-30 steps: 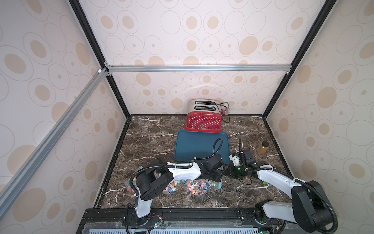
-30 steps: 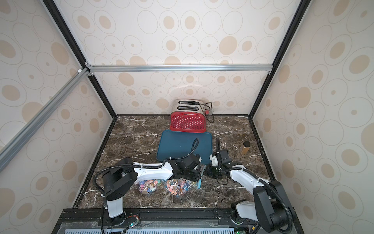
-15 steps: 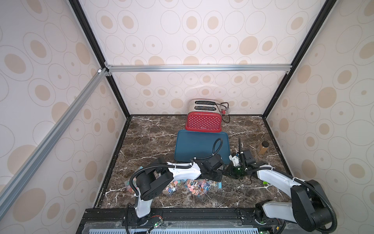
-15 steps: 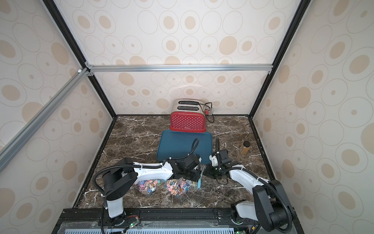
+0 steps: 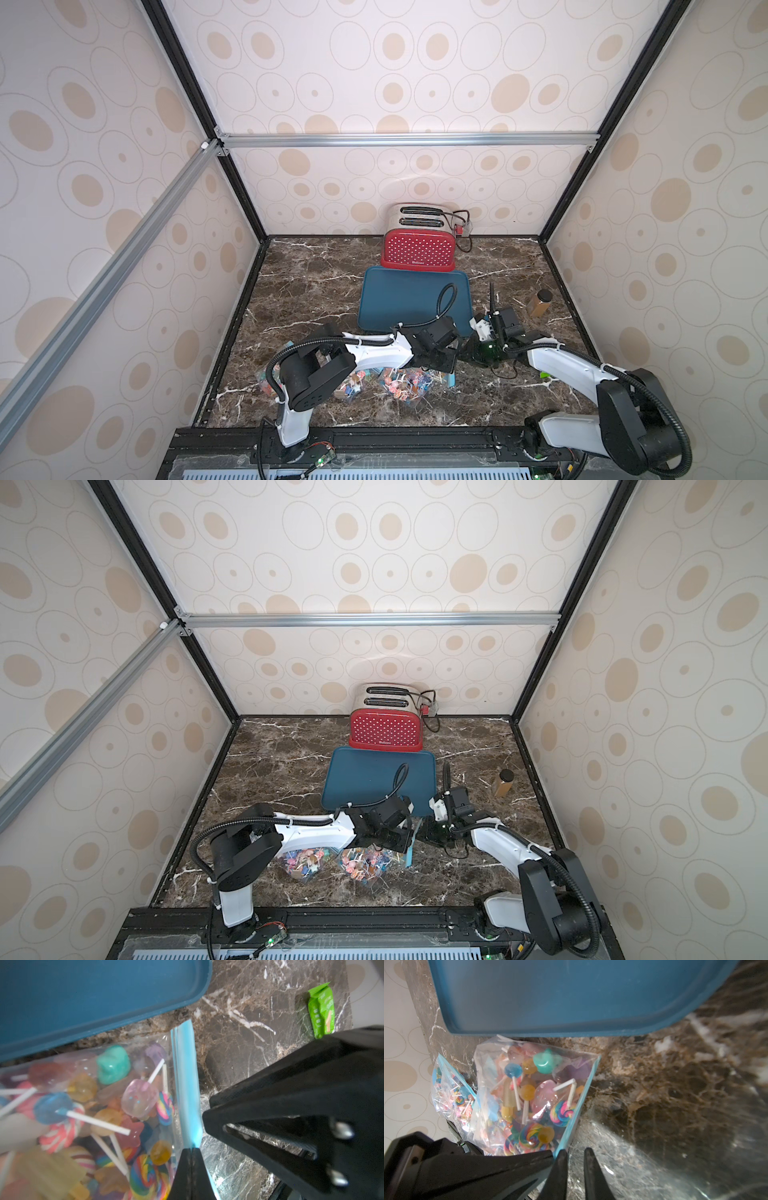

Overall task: Pour candies out of the ziploc bag
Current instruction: Open the ziploc bag at the center of the board.

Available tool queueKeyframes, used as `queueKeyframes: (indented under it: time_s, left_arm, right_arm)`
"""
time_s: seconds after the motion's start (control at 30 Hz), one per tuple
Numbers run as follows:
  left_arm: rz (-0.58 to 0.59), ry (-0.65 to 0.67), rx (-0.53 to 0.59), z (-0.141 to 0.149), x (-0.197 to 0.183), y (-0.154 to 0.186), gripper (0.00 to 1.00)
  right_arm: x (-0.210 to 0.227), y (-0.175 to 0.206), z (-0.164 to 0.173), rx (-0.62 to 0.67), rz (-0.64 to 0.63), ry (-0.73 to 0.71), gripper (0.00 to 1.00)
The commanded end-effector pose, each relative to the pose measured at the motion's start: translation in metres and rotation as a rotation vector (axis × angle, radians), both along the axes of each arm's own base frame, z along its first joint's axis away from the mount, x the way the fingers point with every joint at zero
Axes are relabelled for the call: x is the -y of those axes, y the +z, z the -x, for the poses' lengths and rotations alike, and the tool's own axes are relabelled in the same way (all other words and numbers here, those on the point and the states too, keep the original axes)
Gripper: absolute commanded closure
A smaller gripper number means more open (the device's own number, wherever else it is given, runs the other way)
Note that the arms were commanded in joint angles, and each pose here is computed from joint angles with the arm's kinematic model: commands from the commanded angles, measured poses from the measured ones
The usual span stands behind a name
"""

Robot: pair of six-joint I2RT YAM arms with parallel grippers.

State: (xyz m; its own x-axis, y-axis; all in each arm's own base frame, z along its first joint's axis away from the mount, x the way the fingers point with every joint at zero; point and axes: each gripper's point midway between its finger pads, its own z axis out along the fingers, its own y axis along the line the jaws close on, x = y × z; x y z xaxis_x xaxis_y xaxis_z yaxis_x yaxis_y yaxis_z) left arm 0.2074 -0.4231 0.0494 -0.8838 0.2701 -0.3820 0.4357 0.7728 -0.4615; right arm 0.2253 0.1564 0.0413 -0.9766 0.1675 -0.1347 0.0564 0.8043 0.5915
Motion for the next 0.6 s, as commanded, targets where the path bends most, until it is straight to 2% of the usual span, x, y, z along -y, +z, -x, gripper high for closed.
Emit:
queueKeyframes:
  time_s: [0.0, 0.57]
  left_arm:
    - [0.009, 0.005, 0.016, -0.0051, 0.0009, 0.0076, 1.0]
    - [0.013, -0.001, 0.011, -0.0044, 0.0028, 0.0075, 0.98]
  right_arm:
    - [-0.0016, -0.001, -0.0023, -0.006, -0.007, 0.0, 0.82]
    - [-0.0035, 0.0039, -0.0051, 0.001, -0.013, 0.003, 0.82]
